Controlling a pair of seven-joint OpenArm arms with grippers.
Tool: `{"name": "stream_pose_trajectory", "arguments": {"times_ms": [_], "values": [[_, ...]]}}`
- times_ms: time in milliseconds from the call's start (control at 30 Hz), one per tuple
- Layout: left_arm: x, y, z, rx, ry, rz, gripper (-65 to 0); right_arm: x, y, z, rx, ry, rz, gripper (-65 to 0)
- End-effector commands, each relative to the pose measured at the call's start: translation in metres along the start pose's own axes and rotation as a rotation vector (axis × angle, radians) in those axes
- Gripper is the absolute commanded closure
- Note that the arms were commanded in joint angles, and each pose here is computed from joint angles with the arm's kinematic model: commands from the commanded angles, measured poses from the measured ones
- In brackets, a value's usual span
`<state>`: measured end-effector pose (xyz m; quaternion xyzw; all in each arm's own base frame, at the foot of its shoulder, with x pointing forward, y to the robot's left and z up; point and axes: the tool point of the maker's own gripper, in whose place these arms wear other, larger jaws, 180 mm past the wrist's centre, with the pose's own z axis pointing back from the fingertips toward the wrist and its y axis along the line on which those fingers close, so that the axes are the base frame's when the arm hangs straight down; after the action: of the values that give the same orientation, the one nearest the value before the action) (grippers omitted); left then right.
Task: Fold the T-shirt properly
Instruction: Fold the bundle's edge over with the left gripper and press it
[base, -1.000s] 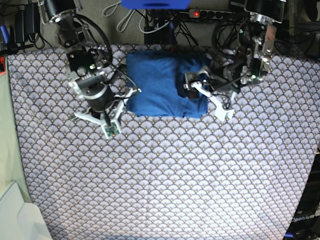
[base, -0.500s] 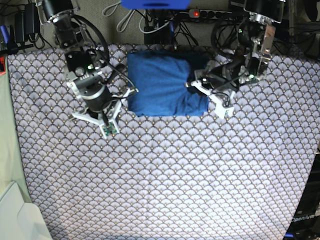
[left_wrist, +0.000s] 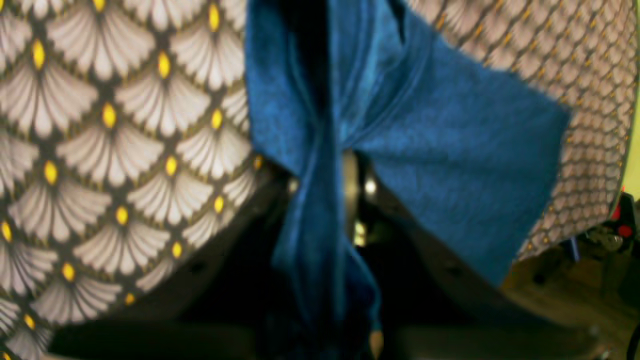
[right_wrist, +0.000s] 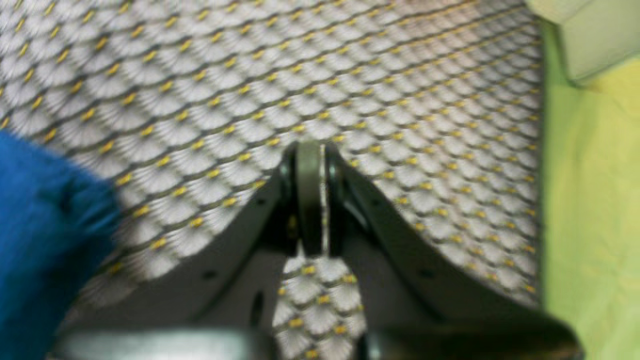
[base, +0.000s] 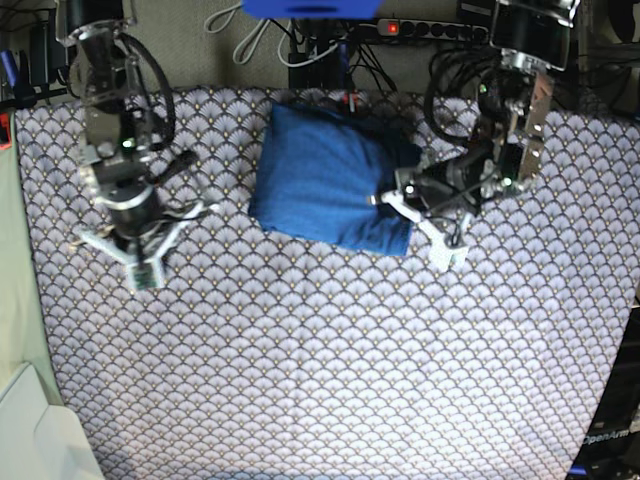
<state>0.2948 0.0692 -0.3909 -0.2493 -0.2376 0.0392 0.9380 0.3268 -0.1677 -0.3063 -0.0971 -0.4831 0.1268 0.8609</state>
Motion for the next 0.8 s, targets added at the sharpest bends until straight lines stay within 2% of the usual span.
{"name": "stream_pose_trajectory", "arguments": {"times_ms": [0,167,367,567,767], "values": [[0.02,-0.01,0.004,-0.023,-0.042,-0.028,0.0,0.008,-0.016,0.004,-0.044,-0.035,-0.001,0.0],[0.026,-0.036,-0.015,-0.031,0.029,-0.203,-0.1,0.0,-0.042,0.012,-0.072,-0.02,0.033,0.0],[0.028,-0.064,-0.044,-0.017,0.123,-0.412,-0.1,-0.015,-0.087,0.024,-0.165,0.016,0.023,0.0],[0.046,-0.106,-0.051,0.0,0.092,-0.645,-0.1,-0.025,-0.12,0.035,-0.211,0.043,0.051,0.0],[0.035,-0.137,-0.062,0.027,0.046,-0.824,-0.1,-0.03,-0.139,0.042,-0.263,0.052,0.033,0.0]]}}
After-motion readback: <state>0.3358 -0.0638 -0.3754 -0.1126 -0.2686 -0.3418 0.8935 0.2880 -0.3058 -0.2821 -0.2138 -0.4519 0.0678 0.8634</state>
